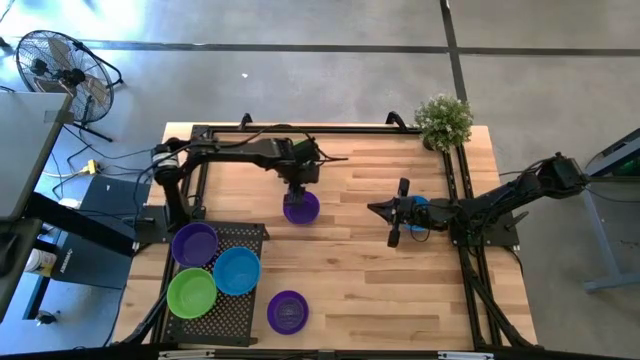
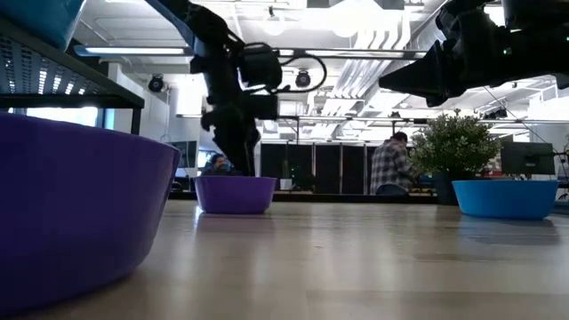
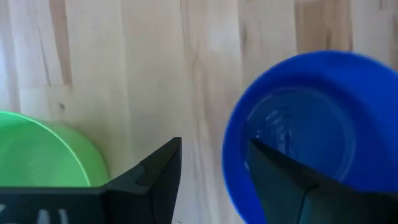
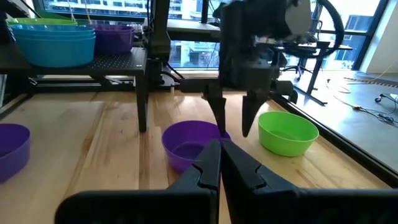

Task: Pick & Place Mini bowls
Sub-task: Stack the violet bowl on the other violet bowls on the shelf

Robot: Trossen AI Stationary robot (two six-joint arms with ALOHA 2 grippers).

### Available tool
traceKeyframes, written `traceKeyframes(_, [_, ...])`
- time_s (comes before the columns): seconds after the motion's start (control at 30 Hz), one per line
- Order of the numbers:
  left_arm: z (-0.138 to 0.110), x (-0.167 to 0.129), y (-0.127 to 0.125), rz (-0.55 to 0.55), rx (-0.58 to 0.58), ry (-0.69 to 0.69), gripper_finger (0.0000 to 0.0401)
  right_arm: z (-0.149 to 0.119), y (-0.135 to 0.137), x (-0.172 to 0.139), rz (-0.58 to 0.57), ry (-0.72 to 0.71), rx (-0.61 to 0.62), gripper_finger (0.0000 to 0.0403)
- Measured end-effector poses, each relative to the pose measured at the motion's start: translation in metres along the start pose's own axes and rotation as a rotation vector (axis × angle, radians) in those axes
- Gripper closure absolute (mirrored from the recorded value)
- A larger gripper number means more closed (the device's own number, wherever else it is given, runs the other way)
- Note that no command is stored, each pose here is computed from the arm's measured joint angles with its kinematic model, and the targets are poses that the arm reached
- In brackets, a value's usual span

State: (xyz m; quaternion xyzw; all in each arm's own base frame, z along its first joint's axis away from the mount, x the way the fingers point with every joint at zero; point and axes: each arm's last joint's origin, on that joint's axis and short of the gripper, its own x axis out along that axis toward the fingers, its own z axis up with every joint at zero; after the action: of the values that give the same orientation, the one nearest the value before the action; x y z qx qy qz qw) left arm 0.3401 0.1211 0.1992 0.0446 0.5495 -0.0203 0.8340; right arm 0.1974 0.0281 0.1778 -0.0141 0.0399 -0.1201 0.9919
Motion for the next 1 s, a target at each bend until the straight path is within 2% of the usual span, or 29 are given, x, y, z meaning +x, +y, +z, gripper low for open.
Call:
traceKeyframes(0.2, [-0.002, 0.013, 0.001, -0.019, 0.020, 0.028, 0.0222, 0.000, 0.000, 0.000, 0.009, -0.001, 0.000, 0.0402])
traceKeyframes(0.33, [-0.005, 0.024, 0.001, -0.038, 0.017, 0.061, 0.0241, 0.000, 0.000, 0.000, 0.009, -0.001, 0.000, 0.0401])
traceKeyframes(0.5, [-0.007, 0.032, 0.000, -0.087, 0.042, 0.066, 0.0297, 0.000, 0.000, 0.000, 0.010, -0.001, 0.001, 0.0402])
traceKeyframes(0.67, [-0.006, 0.032, -0.001, -0.101, 0.082, 0.060, 0.0382, 0.000, 0.000, 0.000, 0.010, -0.001, 0.001, 0.0401])
traceKeyframes(0.87, [-0.001, 0.008, -0.002, -0.143, 0.097, 0.094, 0.0395, 0.000, 0.000, 0.000, 0.010, 0.000, 0.001, 0.0401])
traceKeyframes(1.0, [0.012, -0.024, -0.001, -0.148, 0.101, 0.080, 0.0396, 0.000, 0.000, 0.000, 0.010, 0.001, 0.000, 0.0402])
